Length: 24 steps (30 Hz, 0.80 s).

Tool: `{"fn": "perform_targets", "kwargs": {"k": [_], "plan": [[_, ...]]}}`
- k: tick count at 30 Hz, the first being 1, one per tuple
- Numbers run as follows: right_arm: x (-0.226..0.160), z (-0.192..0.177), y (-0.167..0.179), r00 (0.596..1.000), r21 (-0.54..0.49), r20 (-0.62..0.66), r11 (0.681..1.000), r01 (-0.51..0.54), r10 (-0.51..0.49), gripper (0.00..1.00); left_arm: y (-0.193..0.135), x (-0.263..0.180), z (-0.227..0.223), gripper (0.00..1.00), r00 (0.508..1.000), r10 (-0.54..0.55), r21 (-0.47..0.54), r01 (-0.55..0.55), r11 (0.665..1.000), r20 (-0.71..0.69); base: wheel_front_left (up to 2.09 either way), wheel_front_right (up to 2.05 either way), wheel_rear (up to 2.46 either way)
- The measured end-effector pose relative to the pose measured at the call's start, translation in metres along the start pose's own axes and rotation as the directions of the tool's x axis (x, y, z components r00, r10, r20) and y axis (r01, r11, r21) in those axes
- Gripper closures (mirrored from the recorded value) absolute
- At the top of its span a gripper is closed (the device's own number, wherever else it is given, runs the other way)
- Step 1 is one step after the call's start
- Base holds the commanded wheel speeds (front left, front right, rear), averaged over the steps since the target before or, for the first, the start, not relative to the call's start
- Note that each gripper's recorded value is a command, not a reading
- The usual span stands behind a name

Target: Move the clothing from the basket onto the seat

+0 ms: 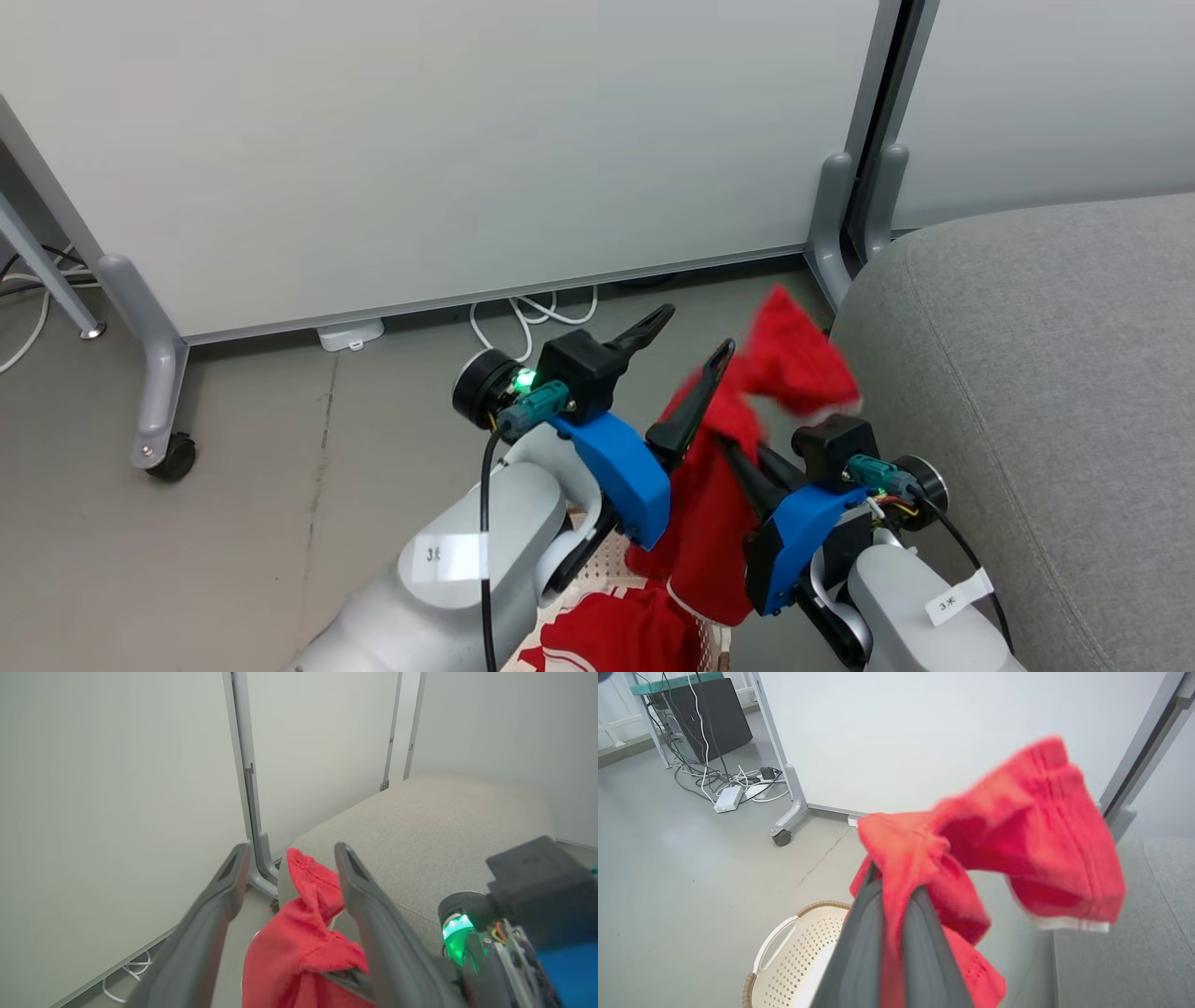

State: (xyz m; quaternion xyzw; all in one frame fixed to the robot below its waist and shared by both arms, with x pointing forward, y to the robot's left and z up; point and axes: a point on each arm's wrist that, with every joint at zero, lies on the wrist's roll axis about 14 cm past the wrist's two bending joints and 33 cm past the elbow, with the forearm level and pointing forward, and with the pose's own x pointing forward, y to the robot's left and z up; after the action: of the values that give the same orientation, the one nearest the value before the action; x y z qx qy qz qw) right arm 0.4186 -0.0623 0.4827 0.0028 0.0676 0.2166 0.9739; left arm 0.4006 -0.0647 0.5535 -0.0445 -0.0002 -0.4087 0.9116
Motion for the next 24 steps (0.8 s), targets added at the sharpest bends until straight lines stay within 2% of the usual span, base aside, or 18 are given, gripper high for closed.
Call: {"fn": "perform_targets", "kwargs": {"k": [11, 17, 24], "plan": [[0.002, 0.008, -0.006, 0.999, -0.004, 0.041, 1.000, 0.023, -0.023, 1.00, 0.028, -0.032, -0.012, 0.00, 0.988, 0.149, -0.066, -0.146, 0.987, 0.041, 0.00, 0.00, 0.00], [0.001, 0.016, -0.009, 0.997, -0.004, 0.070, 0.999, 0.033, -0.033, 1.00, 0.049, -0.061, -0.023, 0.00, 0.966, 0.255, -0.092, -0.250, 0.964, 0.052, 0.00, 0.00, 0.00], [0.000, 0.019, -0.012, 0.996, -0.005, 0.078, 0.999, 0.045, -0.045, 1.00, 0.064, -0.090, -0.044, 0.00, 0.944, 0.329, -0.086, -0.326, 0.941, 0.017, 0.00, 0.00, 0.00]]}}
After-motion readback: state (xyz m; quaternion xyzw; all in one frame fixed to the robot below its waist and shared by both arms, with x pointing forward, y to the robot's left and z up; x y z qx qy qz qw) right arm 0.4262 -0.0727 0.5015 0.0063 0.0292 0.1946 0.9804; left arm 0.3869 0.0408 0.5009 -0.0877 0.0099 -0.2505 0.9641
